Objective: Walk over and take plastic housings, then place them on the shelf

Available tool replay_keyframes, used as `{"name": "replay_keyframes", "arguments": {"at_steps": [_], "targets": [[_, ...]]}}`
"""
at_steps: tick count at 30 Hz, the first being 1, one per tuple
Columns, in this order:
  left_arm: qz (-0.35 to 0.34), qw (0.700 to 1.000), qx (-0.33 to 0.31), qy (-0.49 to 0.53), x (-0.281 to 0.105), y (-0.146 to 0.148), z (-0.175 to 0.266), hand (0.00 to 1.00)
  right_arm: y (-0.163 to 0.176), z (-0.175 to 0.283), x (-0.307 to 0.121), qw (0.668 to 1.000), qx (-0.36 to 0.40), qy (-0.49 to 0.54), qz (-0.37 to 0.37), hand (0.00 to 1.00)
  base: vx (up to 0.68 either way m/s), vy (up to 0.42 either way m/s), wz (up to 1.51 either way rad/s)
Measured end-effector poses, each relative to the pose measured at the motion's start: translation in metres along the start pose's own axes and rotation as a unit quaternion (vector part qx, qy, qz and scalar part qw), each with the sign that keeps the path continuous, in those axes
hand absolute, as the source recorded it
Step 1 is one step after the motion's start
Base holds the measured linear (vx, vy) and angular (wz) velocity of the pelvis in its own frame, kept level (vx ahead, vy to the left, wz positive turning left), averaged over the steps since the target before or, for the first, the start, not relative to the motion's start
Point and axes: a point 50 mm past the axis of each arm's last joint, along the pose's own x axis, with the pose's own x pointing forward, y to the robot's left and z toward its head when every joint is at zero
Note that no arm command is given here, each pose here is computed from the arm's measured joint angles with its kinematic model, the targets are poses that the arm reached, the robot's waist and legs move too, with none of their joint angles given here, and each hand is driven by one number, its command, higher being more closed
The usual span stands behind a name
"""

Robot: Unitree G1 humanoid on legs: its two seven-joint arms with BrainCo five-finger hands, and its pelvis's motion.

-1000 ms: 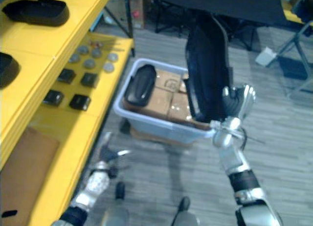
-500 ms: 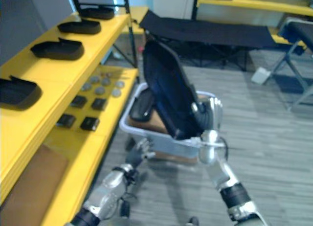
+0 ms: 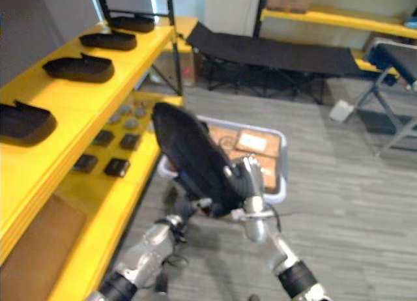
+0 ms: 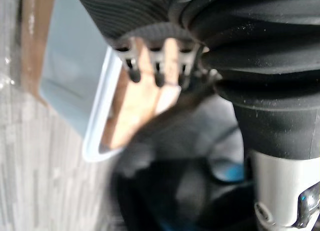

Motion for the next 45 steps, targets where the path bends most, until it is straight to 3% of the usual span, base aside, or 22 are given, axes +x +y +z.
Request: {"name": "replay_keyframes", "arguments": {"at_steps": [6, 14, 15, 28, 36, 37, 41, 45], "targets": [[0.015, 0.999, -0.046, 0.008, 0.002, 0.001, -0.002, 0.00, 0.004, -0.001, -0.005, 1.000, 0.006, 0.008, 0.006, 1.00, 0.00, 0.000, 0.00], [0.021, 0.986, -0.163, 0.027, 0.003, 0.003, -0.002, 0.00, 0.013, -0.001, -0.015, 1.000, 0.018, 0.024, 0.008, 1.00, 0.00, 0.000, 0.00], [0.022, 0.984, -0.173, 0.026, 0.003, 0.003, -0.001, 1.00, 0.014, 0.000, -0.015, 0.999, 0.021, 0.023, 0.007, 1.00, 0.00, 0.000, 0.00], [0.023, 0.962, -0.270, 0.037, 0.006, 0.002, -0.005, 1.00, 0.021, 0.006, -0.019, 0.999, 0.036, 0.021, 0.001, 1.00, 0.00, 0.000, 0.00], [0.031, 0.960, -0.278, 0.022, 0.006, 0.005, -0.004, 1.00, 0.025, 0.011, -0.019, 0.998, 0.053, 0.016, -0.001, 1.00, 0.00, 0.000, 0.00], [0.032, 0.961, -0.276, 0.013, 0.006, 0.004, -0.003, 1.00, 0.024, 0.012, -0.018, 0.998, 0.063, 0.015, -0.003, 0.00, 0.00, 0.000, 0.00], [0.033, 0.965, -0.259, -0.005, 0.006, 0.004, -0.001, 1.00, 0.023, 0.014, -0.018, 0.996, 0.091, 0.012, -0.006, 0.00, 0.00, 0.000, 0.00], [0.069, 0.983, -0.160, -0.053, 0.005, 0.012, 0.012, 1.00, 0.024, 0.011, -0.022, 0.991, 0.129, 0.038, 0.008, 0.00, 0.00, 0.000, 0.00]]}}
